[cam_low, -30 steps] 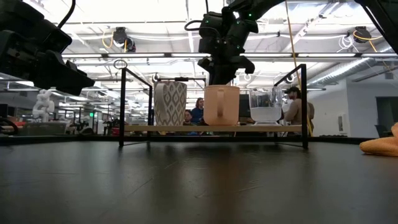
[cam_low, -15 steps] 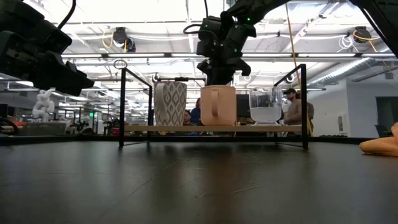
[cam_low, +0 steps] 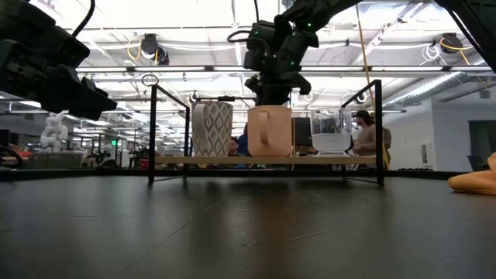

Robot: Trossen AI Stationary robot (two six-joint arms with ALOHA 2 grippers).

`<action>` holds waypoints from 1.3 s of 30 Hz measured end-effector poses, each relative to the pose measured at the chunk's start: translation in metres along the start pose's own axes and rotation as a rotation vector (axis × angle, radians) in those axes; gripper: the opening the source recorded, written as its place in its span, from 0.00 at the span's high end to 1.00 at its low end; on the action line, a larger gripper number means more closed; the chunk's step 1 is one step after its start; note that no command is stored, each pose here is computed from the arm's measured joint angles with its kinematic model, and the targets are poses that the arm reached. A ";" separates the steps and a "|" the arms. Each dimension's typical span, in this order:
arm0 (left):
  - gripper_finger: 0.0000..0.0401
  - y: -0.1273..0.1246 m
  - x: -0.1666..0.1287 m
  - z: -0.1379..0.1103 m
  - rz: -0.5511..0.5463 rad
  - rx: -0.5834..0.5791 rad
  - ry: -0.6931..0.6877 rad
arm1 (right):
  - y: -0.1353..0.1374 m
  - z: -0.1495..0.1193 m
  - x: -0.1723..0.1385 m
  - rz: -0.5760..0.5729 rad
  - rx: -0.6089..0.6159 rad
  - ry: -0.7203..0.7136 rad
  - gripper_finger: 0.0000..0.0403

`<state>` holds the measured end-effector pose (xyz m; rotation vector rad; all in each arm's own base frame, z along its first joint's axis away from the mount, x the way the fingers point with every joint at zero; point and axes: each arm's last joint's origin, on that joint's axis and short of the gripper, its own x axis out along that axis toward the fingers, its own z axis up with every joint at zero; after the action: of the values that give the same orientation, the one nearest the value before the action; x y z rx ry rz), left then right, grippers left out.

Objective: Stack small to large cups/mugs on shelf
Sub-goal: Adjust the orange mug on the shelf

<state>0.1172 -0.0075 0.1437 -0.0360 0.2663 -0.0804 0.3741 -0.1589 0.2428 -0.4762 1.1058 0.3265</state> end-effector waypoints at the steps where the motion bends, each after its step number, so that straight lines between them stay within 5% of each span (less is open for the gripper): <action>1: 0.92 0.000 0.000 0.000 0.000 0.000 0.000 | 0.000 0.000 0.000 0.000 0.000 0.000 0.96; 22: 0.92 0.000 0.000 0.000 0.000 -0.001 0.000 | 0.003 0.005 0.001 -0.002 -0.022 -0.007 0.94; 32: 0.92 0.000 0.000 -0.001 0.001 -0.014 0.007 | 0.004 0.004 0.000 -0.004 -0.006 0.006 0.79; 39: 0.92 0.000 0.000 -0.001 0.001 -0.014 0.009 | 0.002 0.004 -0.001 -0.058 -0.006 0.047 0.78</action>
<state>0.1169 -0.0075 0.1428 -0.0494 0.2760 -0.0779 0.3755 -0.1554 0.2449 -0.5223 1.1344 0.2684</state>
